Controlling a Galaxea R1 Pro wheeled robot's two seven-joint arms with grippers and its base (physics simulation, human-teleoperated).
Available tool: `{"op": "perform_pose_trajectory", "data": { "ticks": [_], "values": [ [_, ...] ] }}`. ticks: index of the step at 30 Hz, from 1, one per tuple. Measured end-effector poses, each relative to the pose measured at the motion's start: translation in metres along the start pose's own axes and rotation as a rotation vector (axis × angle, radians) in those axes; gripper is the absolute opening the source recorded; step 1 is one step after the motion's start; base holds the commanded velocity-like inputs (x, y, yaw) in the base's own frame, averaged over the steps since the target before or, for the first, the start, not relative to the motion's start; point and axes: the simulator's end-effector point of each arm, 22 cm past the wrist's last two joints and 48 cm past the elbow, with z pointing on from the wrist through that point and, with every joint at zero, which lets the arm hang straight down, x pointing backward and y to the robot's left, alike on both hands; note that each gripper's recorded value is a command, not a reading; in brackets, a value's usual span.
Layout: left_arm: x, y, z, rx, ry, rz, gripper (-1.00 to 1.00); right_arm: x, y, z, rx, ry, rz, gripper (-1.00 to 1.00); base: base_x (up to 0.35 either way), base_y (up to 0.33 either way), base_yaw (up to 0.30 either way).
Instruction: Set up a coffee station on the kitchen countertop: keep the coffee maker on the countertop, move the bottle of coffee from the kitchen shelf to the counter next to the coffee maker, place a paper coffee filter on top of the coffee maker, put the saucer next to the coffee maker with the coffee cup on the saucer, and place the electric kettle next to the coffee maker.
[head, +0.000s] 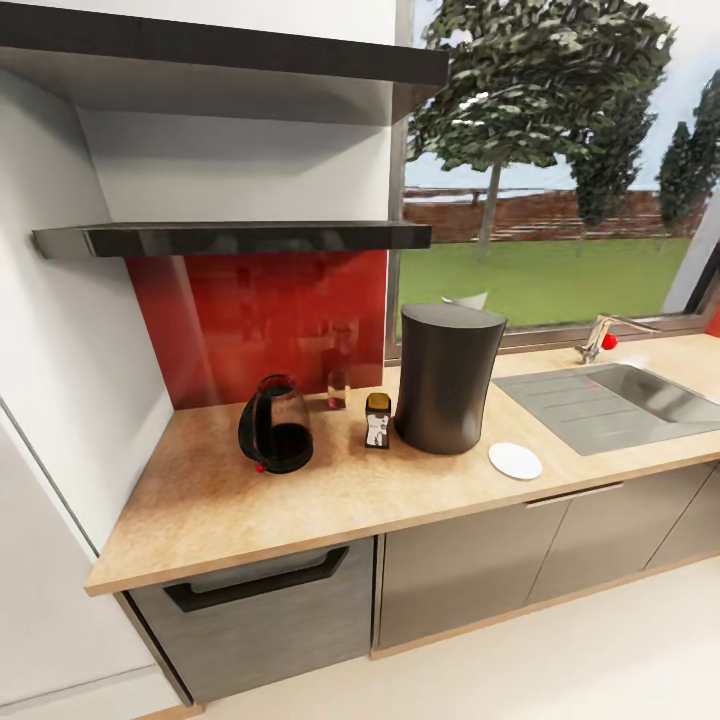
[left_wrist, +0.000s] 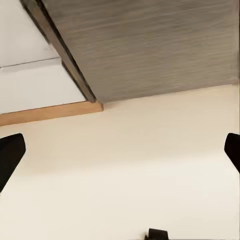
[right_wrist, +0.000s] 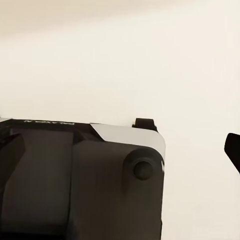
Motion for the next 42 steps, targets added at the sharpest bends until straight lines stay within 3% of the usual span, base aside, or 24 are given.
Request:
{"op": "perform_pose_trajectory", "data": {
  "ticks": [4, 10, 15, 24, 26, 34, 37, 42],
  "values": [
    [-0.054, -0.002, 0.001, 0.000, -0.194, -0.016, 1.00, 0.000, 0.000, 0.000, 0.000, 0.000, -0.001, 1.00, 0.000, 0.000, 0.000],
    [-0.112, 0.000, -0.011, -0.006, -0.428, -0.033, 1.00, 0.007, 0.000, 0.000, 0.000, 0.009, 0.000, 1.00, 0.000, 0.000, 0.000],
    [-0.165, -0.004, -0.032, -0.009, -0.650, -0.058, 1.00, 0.010, 0.001, 0.000, -0.001, 0.013, 0.000, 1.00, 0.000, 0.000, 0.000],
    [-0.266, -0.028, -0.070, -0.004, -0.937, -0.135, 1.00, 0.012, 0.001, 0.000, -0.001, 0.015, 0.000, 1.00, 0.000, 0.000, 0.000],
    [-0.313, -0.032, -0.094, -0.006, -1.060, -0.161, 1.00, 0.012, 0.001, 0.000, -0.001, 0.015, 0.000, 1.00, 0.000, 0.000, 0.000],
    [-0.386, -0.053, -0.142, 0.056, -1.254, -0.167, 1.00, 0.012, 0.001, 0.000, -0.001, 0.015, 0.000, 1.00, 0.000, 0.000, 0.000],
    [-0.399, -0.060, -0.151, 0.065, -1.270, -0.184, 1.00, 0.012, 0.001, 0.000, -0.001, 0.015, 0.000, 1.00, 0.000, 0.000, 0.000],
    [-0.423, -0.066, -0.151, 0.073, -1.241, -0.196, 1.00, 0.012, 0.001, 0.000, -0.001, 0.015, 0.000, 1.00, 0.000, 0.000, 0.000]
  ]
}}
